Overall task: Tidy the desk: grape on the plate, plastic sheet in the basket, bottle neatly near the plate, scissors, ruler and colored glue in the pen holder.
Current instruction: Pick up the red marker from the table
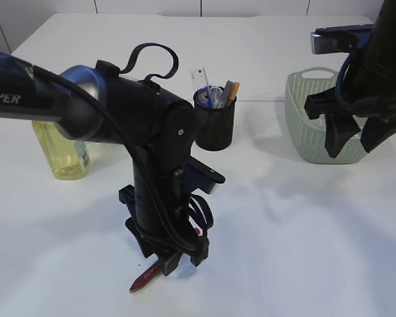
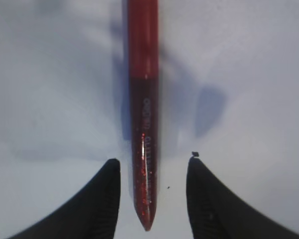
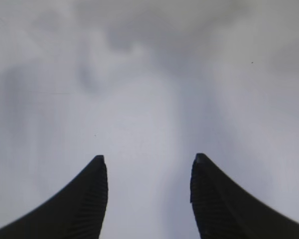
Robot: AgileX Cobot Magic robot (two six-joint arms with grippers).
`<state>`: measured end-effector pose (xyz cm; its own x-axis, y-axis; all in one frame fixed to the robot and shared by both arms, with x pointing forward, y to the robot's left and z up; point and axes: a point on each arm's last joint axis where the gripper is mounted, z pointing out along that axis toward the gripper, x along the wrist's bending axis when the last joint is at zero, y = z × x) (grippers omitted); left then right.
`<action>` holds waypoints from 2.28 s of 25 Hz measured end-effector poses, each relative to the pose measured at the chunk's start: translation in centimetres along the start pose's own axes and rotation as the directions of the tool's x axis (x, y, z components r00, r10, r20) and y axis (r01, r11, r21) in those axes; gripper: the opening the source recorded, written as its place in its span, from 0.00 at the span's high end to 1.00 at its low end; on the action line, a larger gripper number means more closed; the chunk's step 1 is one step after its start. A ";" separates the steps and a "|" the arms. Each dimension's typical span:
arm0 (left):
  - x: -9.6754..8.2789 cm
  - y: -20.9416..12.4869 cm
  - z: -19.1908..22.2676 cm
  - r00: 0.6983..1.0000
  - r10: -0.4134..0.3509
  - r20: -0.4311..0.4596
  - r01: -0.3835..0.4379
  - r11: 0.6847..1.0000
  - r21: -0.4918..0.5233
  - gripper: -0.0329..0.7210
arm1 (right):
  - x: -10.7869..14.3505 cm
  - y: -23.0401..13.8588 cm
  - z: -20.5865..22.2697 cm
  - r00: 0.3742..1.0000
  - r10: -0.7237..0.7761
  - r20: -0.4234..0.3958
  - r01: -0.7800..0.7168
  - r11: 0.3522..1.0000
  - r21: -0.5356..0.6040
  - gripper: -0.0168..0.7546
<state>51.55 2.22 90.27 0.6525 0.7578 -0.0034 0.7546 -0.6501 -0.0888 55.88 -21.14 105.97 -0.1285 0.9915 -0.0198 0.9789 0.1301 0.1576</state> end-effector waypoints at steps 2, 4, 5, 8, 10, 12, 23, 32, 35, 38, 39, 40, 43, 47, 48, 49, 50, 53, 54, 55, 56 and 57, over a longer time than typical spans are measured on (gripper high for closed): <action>0.0 0.2 0.2 1.000 0.001 -0.001 -0.001 1.000 -0.011 0.53 | 0.0 0.0 0.0 1.000 0.000 0.000 0.000 1.000 0.000 0.43; 0.0 0.3 0.5 1.000 0.001 -0.001 -0.001 1.000 -0.018 0.53 | 0.0 0.0 0.0 1.000 0.000 0.000 0.000 1.000 0.000 0.43; 0.0 0.4 0.7 1.000 0.001 -0.001 -0.001 1.000 -0.015 0.53 | 0.0 0.0 0.0 1.000 0.000 0.000 0.000 1.000 0.000 0.43; 0.0 0.5 1.1 1.000 0.002 -0.003 -0.002 1.000 -0.013 0.53 | 0.0 0.0 0.0 1.000 0.000 0.000 0.000 1.000 0.000 0.43; 0.0 0.5 1.3 1.000 0.002 -0.003 -0.002 1.000 -0.015 0.53 | 0.0 0.0 0.0 1.000 0.000 0.000 0.000 1.000 0.000 0.43; 0.0 0.6 1.3 1.000 0.002 -0.002 -0.002 1.000 -0.022 0.53 | 0.0 0.0 0.0 1.000 -0.001 0.000 0.001 1.000 0.000 0.43; 0.0 0.8 1.4 1.000 0.002 -0.001 -0.002 0.999 -0.041 0.54 | 0.0 0.0 0.0 1.000 -0.003 0.000 0.003 1.000 0.000 0.43; -0.1 0.9 1.6 1.000 -0.002 0.006 0.003 0.999 -0.045 0.54 | 0.0 0.0 0.0 1.000 -0.005 0.000 0.005 1.000 0.000 0.43; -0.1 1.0 1.7 1.000 -0.003 0.007 0.003 0.999 -0.051 0.54 | 0.0 0.0 0.0 1.000 -0.005 0.000 0.005 1.000 0.000 0.43; -0.1 1.0 1.8 1.000 -0.003 0.008 0.003 0.998 -0.055 0.55 | 0.0 0.0 0.0 1.000 -0.005 0.000 0.005 1.000 0.000 0.43; -0.1 1.0 1.8 1.000 -0.003 0.008 0.003 0.998 -0.055 0.55 | 0.0 0.0 0.0 1.000 -0.005 0.000 0.005 1.000 0.000 0.43; -0.1 1.0 1.8 1.000 -0.003 0.008 0.003 0.998 -0.055 0.55 | 0.0 0.0 0.0 1.000 -0.005 0.000 0.005 1.000 0.000 0.43; -0.1 1.1 1.8 1.000 -0.003 0.008 0.003 0.998 -0.057 0.55 | 0.0 0.0 0.0 1.000 -0.005 0.000 0.005 1.000 0.000 0.43; -0.1 1.1 1.8 1.000 -0.004 0.009 0.004 0.998 -0.059 0.56 | 0.0 0.0 0.0 1.000 -0.005 0.000 0.005 1.000 0.000 0.43; -0.1 1.1 1.8 1.000 -0.004 0.009 0.004 0.998 -0.059 0.57 | 0.0 0.0 0.0 1.000 -0.005 0.000 0.005 1.000 0.000 0.43; -0.1 1.1 1.8 1.000 -0.004 0.009 0.004 0.998 -0.059 0.57 | 0.0 0.0 0.0 1.000 -0.005 0.000 0.005 1.000 0.000 0.43; -0.1 1.1 1.8 1.000 -0.004 0.009 0.004 0.998 -0.059 0.57 | 0.0 0.0 0.0 1.000 -0.005 0.000 0.005 1.000 0.000 0.43; -0.1 1.1 1.8 1.000 -0.004 0.010 0.004 0.998 -0.061 0.59 | 0.0 0.0 0.0 1.000 -0.007 0.000 0.007 1.000 0.000 0.43; -0.1 1.1 1.8 1.000 -0.004 0.010 0.004 0.998 -0.061 0.60 | 0.0 0.0 0.0 1.000 -0.007 0.000 0.007 1.000 0.000 0.43; -0.1 1.1 1.8 1.000 -0.004 0.010 0.004 0.998 -0.061 0.61 | 0.0 0.0 0.0 1.000 -0.007 0.000 0.007 1.000 0.000 0.43; -0.1 1.1 1.8 1.000 -0.004 0.010 0.004 0.998 -0.061 0.61 | 0.0 0.0 0.0 1.000 -0.007 0.000 0.007 1.000 0.000 0.43; -0.1 1.1 1.8 1.000 -0.004 0.010 0.004 0.998 -0.061 0.61 | 0.0 0.0 0.0 1.000 -0.007 0.000 0.007 1.000 0.000 0.43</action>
<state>52.19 1.52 88.43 0.6490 0.7607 -0.0125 0.7602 -0.6490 -0.0280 55.88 -21.14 105.97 -0.1352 0.9906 -0.0209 0.9780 0.1368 0.1575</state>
